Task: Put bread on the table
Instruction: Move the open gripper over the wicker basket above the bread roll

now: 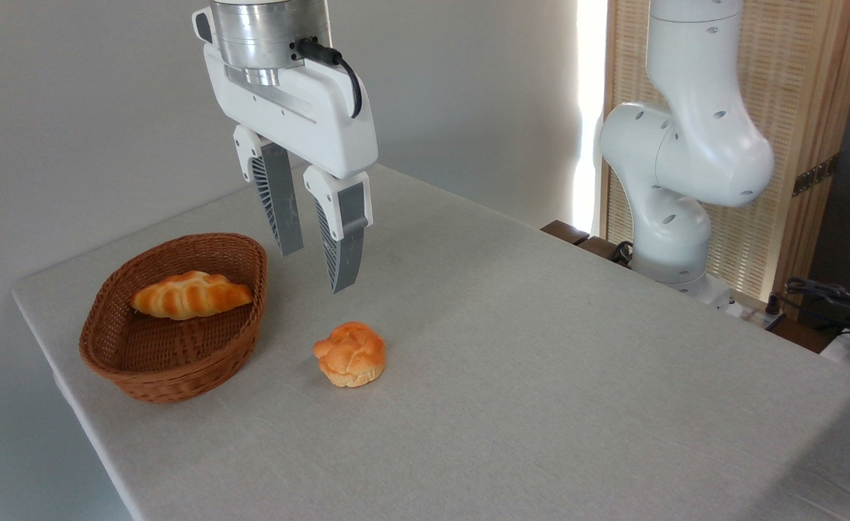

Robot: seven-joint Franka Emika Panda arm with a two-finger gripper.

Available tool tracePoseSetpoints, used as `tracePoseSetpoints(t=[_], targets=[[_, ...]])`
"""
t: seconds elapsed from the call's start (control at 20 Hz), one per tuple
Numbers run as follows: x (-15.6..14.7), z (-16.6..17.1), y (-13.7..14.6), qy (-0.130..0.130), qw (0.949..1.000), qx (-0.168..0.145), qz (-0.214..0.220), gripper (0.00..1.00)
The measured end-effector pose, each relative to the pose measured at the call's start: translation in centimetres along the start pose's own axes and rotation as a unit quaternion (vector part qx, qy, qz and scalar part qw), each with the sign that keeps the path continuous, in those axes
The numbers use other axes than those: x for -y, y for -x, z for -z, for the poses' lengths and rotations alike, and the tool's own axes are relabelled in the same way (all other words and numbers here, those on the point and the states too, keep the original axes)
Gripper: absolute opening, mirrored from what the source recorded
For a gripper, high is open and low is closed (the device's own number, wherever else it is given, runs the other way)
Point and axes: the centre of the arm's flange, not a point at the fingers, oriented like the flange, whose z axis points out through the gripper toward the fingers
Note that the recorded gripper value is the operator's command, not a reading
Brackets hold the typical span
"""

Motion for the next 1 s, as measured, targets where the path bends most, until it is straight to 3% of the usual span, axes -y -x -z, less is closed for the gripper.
tracePoseSetpoints(t=[0.7,0.8,1.0], targets=[[-0.7,-0.2,-0.4,0.024,0.9997,-0.008,-0.001,1.0],[-2.1,-0.3,-1.8,0.024,0.9995,-0.016,-0.016,1.0],[-6.7,-1.3,-7.6,0.003,0.9979,-0.057,-0.032,1.0]])
